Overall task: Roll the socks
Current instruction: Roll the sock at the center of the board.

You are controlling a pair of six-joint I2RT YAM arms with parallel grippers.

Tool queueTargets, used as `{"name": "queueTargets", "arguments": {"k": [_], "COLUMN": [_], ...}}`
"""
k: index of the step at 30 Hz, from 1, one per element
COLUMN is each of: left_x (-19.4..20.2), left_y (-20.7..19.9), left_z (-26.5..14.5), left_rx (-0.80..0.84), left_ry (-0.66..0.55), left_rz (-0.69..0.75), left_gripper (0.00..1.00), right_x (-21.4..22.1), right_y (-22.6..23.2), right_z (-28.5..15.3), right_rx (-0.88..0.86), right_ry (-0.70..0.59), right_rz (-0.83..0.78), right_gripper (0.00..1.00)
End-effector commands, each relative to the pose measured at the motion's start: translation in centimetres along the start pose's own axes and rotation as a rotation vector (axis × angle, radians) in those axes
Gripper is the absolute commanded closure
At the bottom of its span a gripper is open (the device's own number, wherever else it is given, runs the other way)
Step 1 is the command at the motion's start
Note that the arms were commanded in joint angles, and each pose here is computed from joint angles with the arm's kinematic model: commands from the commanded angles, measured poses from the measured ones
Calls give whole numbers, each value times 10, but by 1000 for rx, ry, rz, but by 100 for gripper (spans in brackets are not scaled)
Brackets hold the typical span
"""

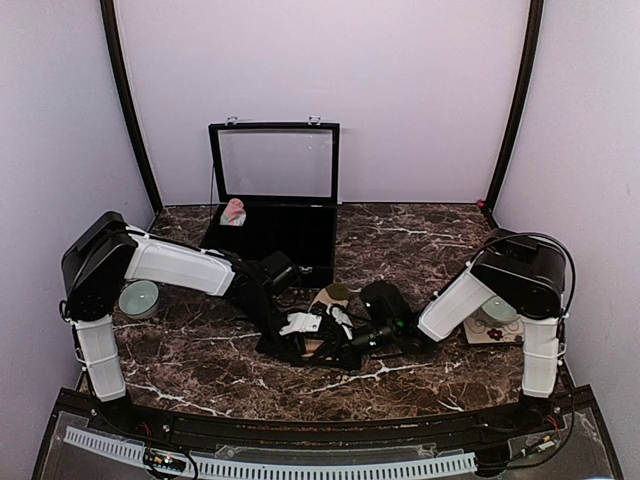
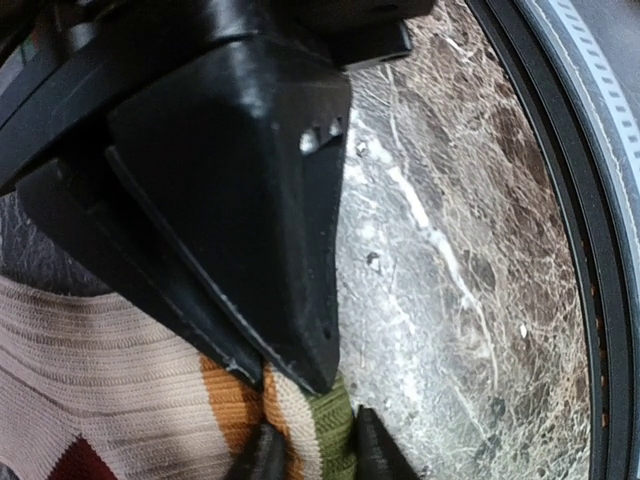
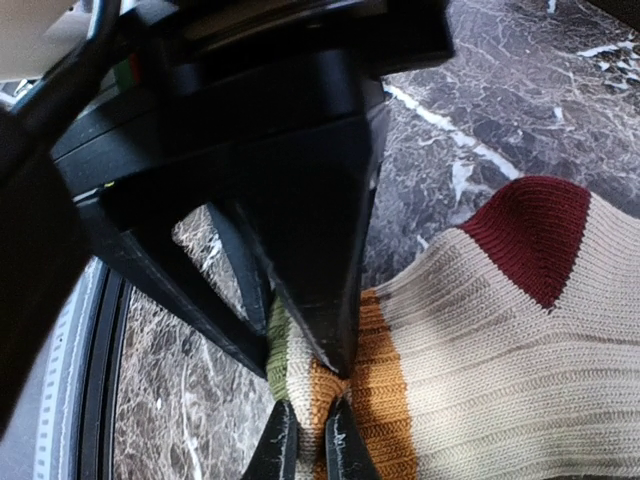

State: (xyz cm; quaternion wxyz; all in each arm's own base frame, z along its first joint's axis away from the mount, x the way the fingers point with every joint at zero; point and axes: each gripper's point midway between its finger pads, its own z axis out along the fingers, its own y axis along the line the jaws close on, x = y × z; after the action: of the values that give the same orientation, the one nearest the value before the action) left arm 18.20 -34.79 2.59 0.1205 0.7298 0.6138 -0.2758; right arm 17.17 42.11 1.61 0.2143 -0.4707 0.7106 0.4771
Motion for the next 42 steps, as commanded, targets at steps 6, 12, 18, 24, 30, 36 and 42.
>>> {"name": "queueTargets", "arguments": {"k": [6, 12, 18, 24, 30, 36, 42], "left_x": [9, 21, 36, 51, 56, 46, 45], "left_y": [-10, -8, -4, -7, -8, 2, 12], "left_z": [3, 1, 2, 1, 1, 1, 7], "left_rx": [165, 313, 346, 364, 398, 404, 382], "left_ry": [7, 20, 48, 74, 84, 78, 108], "left_rz": [-148, -316, -431, -499, -519, -502, -487], "left_gripper": [100, 100, 100, 100, 100, 100, 100], "right_x": [84, 75, 68, 68, 34, -11, -5], "right_y": [-20, -20, -22, -25, -20, -15, 12], "right_z": [-21, -29, -42, -67, -110, -171, -138], "right_rx": [153, 186, 252, 364, 550, 729, 564], "right_ry": [200, 166, 137, 130, -8, -393, -238], "right_rz": [212, 180, 141, 84, -78, -27, -222], "right_gripper": [92, 71, 1, 1, 1, 1, 1]}}
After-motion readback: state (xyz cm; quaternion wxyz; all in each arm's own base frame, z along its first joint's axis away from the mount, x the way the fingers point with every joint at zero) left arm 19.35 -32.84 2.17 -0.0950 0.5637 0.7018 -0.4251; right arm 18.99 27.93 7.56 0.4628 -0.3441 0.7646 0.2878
